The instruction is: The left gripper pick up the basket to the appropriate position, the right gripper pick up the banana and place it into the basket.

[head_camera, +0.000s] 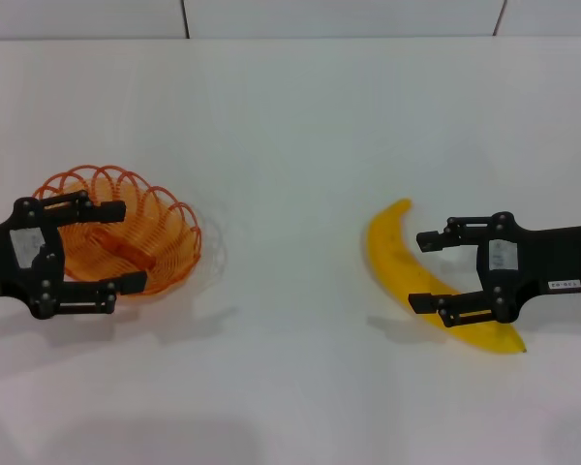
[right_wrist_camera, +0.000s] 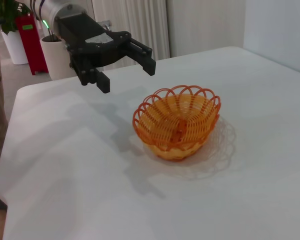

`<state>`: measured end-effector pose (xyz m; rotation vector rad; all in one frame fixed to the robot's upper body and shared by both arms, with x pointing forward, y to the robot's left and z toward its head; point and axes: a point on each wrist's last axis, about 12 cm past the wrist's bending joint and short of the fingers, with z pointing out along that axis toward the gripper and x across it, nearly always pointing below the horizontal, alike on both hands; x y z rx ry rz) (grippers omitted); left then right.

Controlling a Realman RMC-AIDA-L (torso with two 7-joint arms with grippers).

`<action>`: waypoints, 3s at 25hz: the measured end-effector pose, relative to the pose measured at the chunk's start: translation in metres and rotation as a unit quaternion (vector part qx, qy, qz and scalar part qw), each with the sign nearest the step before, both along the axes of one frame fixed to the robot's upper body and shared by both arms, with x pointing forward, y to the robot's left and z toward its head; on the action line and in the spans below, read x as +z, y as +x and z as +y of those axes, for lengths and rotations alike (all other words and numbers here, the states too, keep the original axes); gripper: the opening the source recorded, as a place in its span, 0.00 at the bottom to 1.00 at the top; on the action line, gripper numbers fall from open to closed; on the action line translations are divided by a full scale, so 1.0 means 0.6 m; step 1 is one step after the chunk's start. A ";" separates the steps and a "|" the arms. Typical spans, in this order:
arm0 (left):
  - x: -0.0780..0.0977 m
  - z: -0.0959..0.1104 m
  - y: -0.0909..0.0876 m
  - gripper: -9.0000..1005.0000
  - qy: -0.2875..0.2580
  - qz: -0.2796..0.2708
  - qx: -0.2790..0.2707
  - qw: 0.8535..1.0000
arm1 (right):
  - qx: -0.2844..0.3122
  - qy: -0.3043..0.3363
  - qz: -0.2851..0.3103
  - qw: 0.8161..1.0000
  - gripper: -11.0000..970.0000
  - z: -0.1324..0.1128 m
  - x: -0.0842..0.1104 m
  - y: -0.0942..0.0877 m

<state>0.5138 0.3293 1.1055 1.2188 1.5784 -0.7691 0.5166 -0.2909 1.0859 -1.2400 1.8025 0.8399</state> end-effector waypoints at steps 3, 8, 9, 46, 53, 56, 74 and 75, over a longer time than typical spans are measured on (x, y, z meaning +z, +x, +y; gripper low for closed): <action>0.000 0.001 0.000 0.85 0.001 0.000 0.001 1.000 | 0.000 0.000 0.000 1.000 0.83 0.000 0.000 0.000; -0.001 0.000 0.000 0.85 0.000 0.001 0.001 1.000 | 0.000 0.000 0.000 1.000 0.83 0.000 0.000 0.000; -0.001 0.000 0.000 0.85 -0.001 0.002 0.003 1.000 | 0.000 0.000 0.000 1.000 0.83 0.000 0.000 0.000; 0.073 0.053 0.137 0.82 0.175 0.204 0.307 0.913 | 0.007 0.002 0.005 1.000 0.83 0.008 -0.003 0.004; 0.059 0.030 0.155 0.81 0.176 0.198 0.302 0.916 | 0.008 -0.006 0.009 1.000 0.83 0.011 -0.007 0.007; 0.049 0.023 0.158 0.81 0.175 0.196 0.301 0.917 | 0.016 -0.012 0.015 1.000 0.83 0.017 -0.010 0.010; 0.009 0.002 0.162 0.80 0.177 0.194 0.294 0.919 | 0.022 -0.016 0.020 0.999 0.83 0.023 -0.010 0.014; 0.008 0.002 0.161 0.80 0.177 0.195 0.294 0.919 | 0.022 -0.016 0.020 0.999 0.83 0.023 -0.010 0.014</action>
